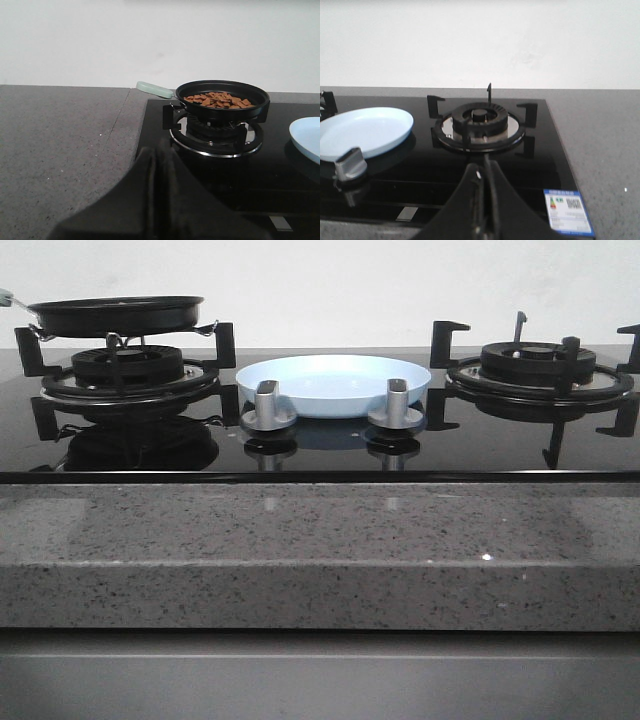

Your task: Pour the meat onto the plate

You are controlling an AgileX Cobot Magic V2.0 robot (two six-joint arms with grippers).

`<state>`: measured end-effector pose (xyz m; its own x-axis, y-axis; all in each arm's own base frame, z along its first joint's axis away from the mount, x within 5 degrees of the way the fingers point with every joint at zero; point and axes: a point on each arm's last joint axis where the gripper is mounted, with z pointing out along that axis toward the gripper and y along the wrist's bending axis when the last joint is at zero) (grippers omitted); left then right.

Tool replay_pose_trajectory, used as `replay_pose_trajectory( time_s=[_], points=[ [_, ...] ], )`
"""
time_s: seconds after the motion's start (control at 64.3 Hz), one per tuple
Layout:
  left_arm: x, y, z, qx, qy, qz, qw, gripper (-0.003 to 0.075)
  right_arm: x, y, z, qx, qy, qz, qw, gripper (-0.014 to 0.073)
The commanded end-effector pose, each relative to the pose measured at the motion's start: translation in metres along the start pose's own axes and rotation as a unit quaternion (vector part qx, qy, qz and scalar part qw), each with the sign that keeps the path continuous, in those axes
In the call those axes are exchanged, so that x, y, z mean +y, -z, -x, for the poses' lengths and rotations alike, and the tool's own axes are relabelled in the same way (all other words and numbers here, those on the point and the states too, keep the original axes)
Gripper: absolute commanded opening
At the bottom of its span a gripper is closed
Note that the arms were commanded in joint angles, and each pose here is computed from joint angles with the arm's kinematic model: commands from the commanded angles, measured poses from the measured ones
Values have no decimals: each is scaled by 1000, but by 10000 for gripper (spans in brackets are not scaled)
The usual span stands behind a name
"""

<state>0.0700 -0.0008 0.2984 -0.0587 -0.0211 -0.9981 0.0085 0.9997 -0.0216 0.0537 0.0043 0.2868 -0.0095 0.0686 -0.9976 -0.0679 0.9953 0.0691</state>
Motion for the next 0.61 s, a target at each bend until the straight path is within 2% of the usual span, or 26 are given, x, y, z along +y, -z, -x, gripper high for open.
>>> replay_pose_trajectory(
  time_s=[0.0,0.156,0.296,0.373,0.436,0.482,0.591],
  points=[
    [0,-16,32,-33,12,0,999,-20,2,-14,34,-15,0,-2,1000,-60],
    [0,-44,48,-30,13,1,999,-20,2,-47,56,30,-1,-5,1000,-60],
    [0,-51,50,-42,13,1,999,-15,2,-62,60,36,-1,-6,999,-55],
    [0,-52,50,-42,13,2,999,23,2,-64,60,38,-1,-6,999,-10],
    [0,-52,50,-42,13,2,999,94,2,-64,60,38,-1,-6,999,80],
    [0,-52,50,-41,13,2,999,177,2,-64,60,38,-1,-6,999,155],
    [0,-52,50,-41,14,1,999,414,2,-64,60,38,-1,-6,999,375]
  ],
)
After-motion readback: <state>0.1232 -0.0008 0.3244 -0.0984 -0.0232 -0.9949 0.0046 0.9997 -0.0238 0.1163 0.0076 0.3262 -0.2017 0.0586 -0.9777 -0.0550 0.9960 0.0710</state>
